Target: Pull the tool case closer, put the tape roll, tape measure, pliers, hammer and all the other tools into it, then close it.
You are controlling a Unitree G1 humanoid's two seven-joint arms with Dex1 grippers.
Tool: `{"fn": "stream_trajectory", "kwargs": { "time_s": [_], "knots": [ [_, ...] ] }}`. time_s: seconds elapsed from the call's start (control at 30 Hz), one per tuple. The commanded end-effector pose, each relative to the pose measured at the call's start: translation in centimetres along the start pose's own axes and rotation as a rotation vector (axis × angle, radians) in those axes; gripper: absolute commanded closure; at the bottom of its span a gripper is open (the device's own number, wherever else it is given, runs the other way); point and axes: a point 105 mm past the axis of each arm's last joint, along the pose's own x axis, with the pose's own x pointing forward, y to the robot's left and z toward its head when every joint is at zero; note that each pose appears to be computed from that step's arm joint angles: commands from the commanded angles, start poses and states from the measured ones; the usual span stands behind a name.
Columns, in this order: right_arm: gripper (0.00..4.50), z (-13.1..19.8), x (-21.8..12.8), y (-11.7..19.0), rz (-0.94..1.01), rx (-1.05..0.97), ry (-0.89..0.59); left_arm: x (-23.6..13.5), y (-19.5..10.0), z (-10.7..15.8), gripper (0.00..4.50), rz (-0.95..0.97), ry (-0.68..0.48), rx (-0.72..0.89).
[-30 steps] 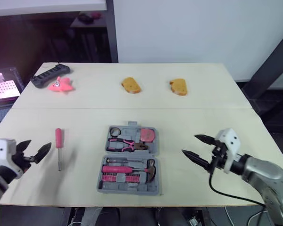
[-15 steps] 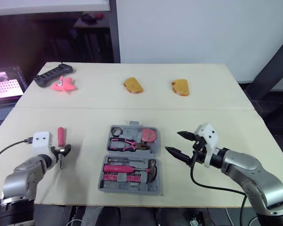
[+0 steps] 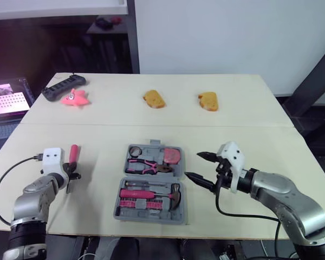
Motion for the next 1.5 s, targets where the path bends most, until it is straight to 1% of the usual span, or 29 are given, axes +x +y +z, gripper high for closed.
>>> {"fn": "stream_trajectory", "kwargs": {
  "time_s": [0.03,0.1,0.23,0.33,0.4,0.47,0.57,0.73,0.83,1.0,1.07,1.1,1.2,1.23,1.27,1.3,1.37,1.4,1.43,1.5],
  "knots": [
    [0.0,1.8,0.3,1.8,0.148,-0.139,-0.039,-0.3,-0.3,-1.2,4.11,-0.033,0.026,0.004],
    [0.0,2.0,0.7,2.6,0.24,-0.19,-0.03,-1.2,-1.0,-1.3,4.11,-0.087,0.022,0.019],
    [0.0,3.1,0.8,3.1,0.343,-0.236,-0.051,-3.3,-1.9,-1.6,4.11,-0.143,0.039,0.031],
    [0.0,4.1,0.7,3.4,0.395,-0.249,-0.082,-5.5,-3.1,-2.0,4.11,-0.185,0.058,0.037],
    [0.0,4.3,0.8,3.4,0.408,-0.251,-0.092,-7.2,-4.2,-2.8,4.11,-0.216,0.084,0.046],
    [0.0,4.2,1.0,3.2,0.408,-0.249,-0.094,-7.8,-4.7,-3.4,4.11,-0.223,0.105,0.052],
    [0.0,4.2,1.1,3.1,0.411,-0.246,-0.101,-7.9,-5.3,-3.8,4.11,-0.228,0.102,0.028],
    [0.0,3.8,1.3,3.0,0.411,-0.239,-0.104,-7.3,-6.0,-6.9,4.11,-0.211,0.172,0.013],
    [0.0,3.7,1.4,3.0,0.408,-0.239,-0.102,-7.2,-6.8,-7.2,4.11,-0.243,0.162,0.01],
    [0.0,3.8,1.4,2.8,0.386,-0.245,-0.094,-7.4,-6.7,-8.1,4.11,-0.226,0.183,0.001],
    [0.0,3.8,1.4,2.7,0.381,-0.243,-0.093,-7.4,-6.6,-7.8,3.09,-0.23,0.172,-0.002],
    [0.0,3.8,1.4,2.7,0.377,-0.243,-0.093,-7.4,-6.4,-7.5,2.73,-0.234,0.164,-0.003],
    [0.0,3.9,1.4,2.7,0.37,-0.24,-0.094,-7.6,-5.8,-6.0,1.27,-0.231,0.129,0.011],
    [0.0,3.9,1.4,2.7,0.368,-0.239,-0.095,-7.8,-5.7,-5.4,0.67,-0.239,0.115,0.014],
    [0.0,3.9,1.4,2.7,0.367,-0.238,-0.096,-8.0,-5.6,-4.9,0.22,-0.246,0.107,0.016],
    [0.0,4.0,1.3,2.6,0.36,-0.236,-0.097,-8.4,-5.3,-3.8,0.05,-0.263,0.09,0.021],
    [0.0,4.0,1.3,2.6,0.352,-0.234,-0.098,-9.2,-4.8,-2.0,0.05,-0.291,0.071,0.043],
    [0.0,4.0,1.2,2.6,0.346,-0.232,-0.099,-9.8,-4.2,-0.6,0.05,-0.309,0.06,0.077],
    [0.0,4.0,1.2,2.6,0.342,-0.23,-0.099,-10.2,-3.9,0.4,0.05,-0.32,0.057,0.1],
    [0.0,3.9,1.2,2.7,0.33,-0.223,-0.102,-11.2,-2.7,3.2,0.05,-0.392,0.066,0.178]
  ]
}}
